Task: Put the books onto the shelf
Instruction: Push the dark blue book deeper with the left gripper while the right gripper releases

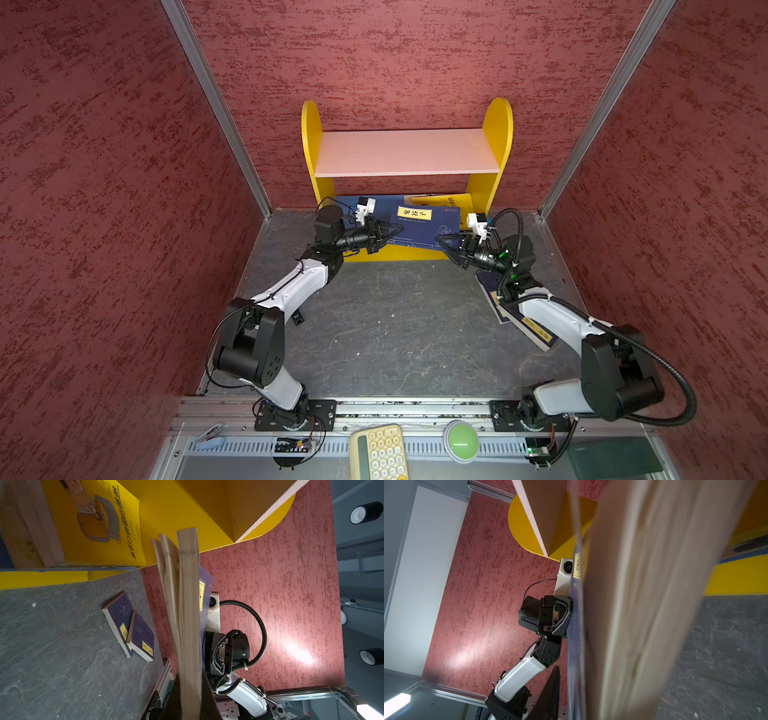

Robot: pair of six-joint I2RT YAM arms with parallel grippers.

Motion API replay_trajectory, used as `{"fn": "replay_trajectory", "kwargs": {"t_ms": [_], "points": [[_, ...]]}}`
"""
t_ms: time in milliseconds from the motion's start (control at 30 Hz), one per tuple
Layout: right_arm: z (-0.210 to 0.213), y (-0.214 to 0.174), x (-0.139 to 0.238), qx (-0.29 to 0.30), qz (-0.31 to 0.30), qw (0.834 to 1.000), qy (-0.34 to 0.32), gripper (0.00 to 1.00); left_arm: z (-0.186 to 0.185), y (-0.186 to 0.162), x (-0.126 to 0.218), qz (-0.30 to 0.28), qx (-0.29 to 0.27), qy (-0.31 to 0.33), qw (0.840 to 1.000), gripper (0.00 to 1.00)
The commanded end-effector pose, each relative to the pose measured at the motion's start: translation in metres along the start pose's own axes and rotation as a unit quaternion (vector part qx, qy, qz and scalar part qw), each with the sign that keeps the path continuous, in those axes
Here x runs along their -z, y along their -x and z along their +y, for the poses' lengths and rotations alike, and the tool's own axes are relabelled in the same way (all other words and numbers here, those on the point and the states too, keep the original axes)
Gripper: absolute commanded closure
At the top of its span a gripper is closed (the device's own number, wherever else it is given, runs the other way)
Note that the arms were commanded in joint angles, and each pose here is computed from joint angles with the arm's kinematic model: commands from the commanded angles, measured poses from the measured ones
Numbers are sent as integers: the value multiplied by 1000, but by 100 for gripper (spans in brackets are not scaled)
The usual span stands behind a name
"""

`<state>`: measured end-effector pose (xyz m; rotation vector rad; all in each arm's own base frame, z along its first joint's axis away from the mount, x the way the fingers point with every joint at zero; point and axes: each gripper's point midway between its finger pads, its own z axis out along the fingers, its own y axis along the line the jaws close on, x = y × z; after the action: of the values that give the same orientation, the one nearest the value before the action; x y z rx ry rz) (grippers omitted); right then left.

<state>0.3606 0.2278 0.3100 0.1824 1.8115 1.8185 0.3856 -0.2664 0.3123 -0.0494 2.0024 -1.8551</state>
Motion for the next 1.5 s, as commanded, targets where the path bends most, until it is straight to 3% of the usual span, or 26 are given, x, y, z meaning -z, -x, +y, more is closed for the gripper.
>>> {"fn": "replay_trajectory", "kwargs": {"t_ms": [0, 100, 333, 500, 767, 967, 1467], "points": [[-7, 37, 9, 17, -87, 995, -53, 48, -12, 12, -5, -31, -53, -5, 998, 94], [-22, 54, 28, 33, -141, 981, -129, 29, -9, 21, -13, -47, -66, -1, 997, 95], [-42, 83, 90, 94, -229, 924, -290, 3, 7, 41, -36, -71, -69, 9, 995, 97], [-44, 91, 116, 138, -247, 897, -339, 1, 14, 46, -61, -75, -77, 21, 994, 97], [-45, 112, 134, 203, -257, 867, -376, 1, 28, 48, -101, -90, -82, 48, 991, 97], [-46, 127, 136, 221, -260, 861, -378, 1, 36, 52, -126, -103, -71, 64, 990, 97], [-85, 154, 107, 203, -237, 879, -361, 1, 54, 75, -133, -120, -39, 63, 990, 96]]}}
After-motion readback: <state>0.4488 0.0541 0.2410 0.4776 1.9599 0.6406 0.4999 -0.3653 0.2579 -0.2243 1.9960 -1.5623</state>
